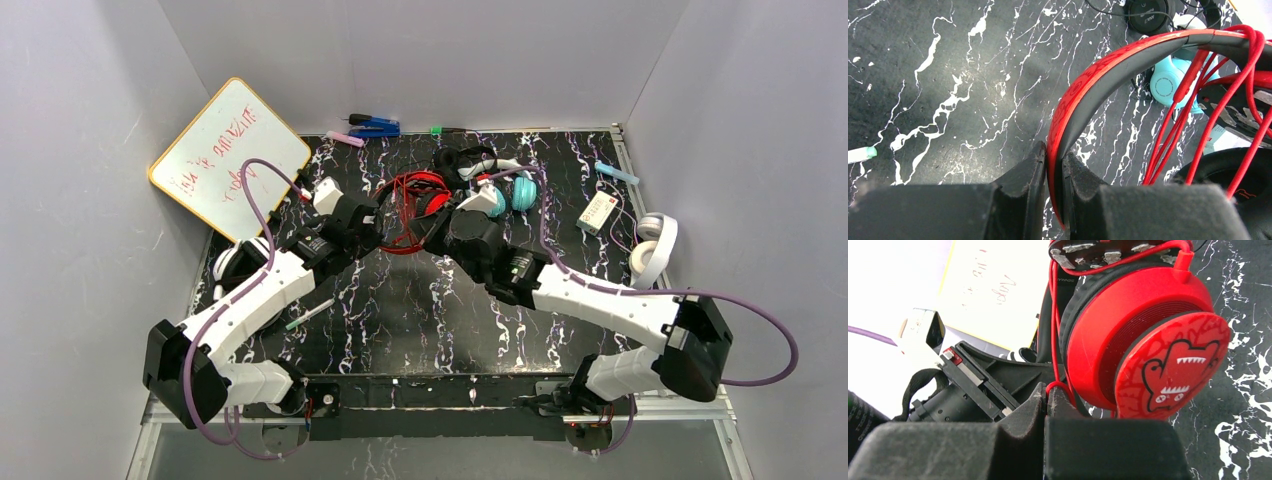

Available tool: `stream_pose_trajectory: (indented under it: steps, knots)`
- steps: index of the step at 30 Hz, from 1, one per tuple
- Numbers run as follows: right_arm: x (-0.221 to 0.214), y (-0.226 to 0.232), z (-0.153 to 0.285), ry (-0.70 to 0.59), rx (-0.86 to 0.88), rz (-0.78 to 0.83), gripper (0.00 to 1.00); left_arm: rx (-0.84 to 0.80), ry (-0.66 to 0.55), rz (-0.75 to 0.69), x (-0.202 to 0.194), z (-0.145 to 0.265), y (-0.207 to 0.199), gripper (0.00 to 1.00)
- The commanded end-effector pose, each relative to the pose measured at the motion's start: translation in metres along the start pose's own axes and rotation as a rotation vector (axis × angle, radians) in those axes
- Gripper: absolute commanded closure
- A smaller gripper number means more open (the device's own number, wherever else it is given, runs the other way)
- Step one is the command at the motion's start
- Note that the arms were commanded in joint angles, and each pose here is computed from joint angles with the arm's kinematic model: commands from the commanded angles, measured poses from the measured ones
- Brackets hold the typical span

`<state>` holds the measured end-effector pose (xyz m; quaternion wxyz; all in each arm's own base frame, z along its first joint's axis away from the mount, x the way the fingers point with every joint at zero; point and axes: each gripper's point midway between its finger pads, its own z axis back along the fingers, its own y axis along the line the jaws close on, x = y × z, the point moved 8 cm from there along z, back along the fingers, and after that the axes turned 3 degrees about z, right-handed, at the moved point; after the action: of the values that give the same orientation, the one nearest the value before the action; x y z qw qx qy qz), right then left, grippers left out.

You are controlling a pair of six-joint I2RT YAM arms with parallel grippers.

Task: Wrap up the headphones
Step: Wrap the headphones cable around the headphones.

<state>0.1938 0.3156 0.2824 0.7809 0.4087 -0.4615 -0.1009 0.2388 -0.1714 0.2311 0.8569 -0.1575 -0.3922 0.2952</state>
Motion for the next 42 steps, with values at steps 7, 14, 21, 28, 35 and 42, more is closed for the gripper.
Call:
stream_pose_trajectory:
  steps: [7, 14, 21, 28, 35, 42]
  knots:
    - [0.019, 0.030, -0.026, -0.079, 0.000, -0.017, 0.98, -0.085, 0.026, -0.054, 0.002, 0.008, -0.008, 1.00]
    - [0.005, -0.004, -0.040, -0.090, -0.171, 0.160, 0.98, -0.059, 0.019, -0.059, 0.001, 0.007, -0.003, 1.00]
    - [0.003, -0.026, -0.047, -0.150, -0.277, 0.270, 0.99, -0.063, 0.042, -0.050, 0.001, 0.009, -0.006, 1.00]
    - [-0.003, -0.040, -0.060, -0.163, -0.355, 0.475, 0.99, -0.083, 0.052, -0.032, 0.009, 0.021, -0.016, 1.00]
    - [-0.014, -0.058, -0.067, -0.213, -0.515, 0.605, 0.99, -0.094, 0.080, -0.013, 0.013, 0.028, -0.024, 1.00]
    - [-0.021, -0.060, -0.070, -0.167, -0.474, 0.634, 0.99, -0.110, 0.111, 0.036, 0.016, 0.036, -0.032, 1.00]
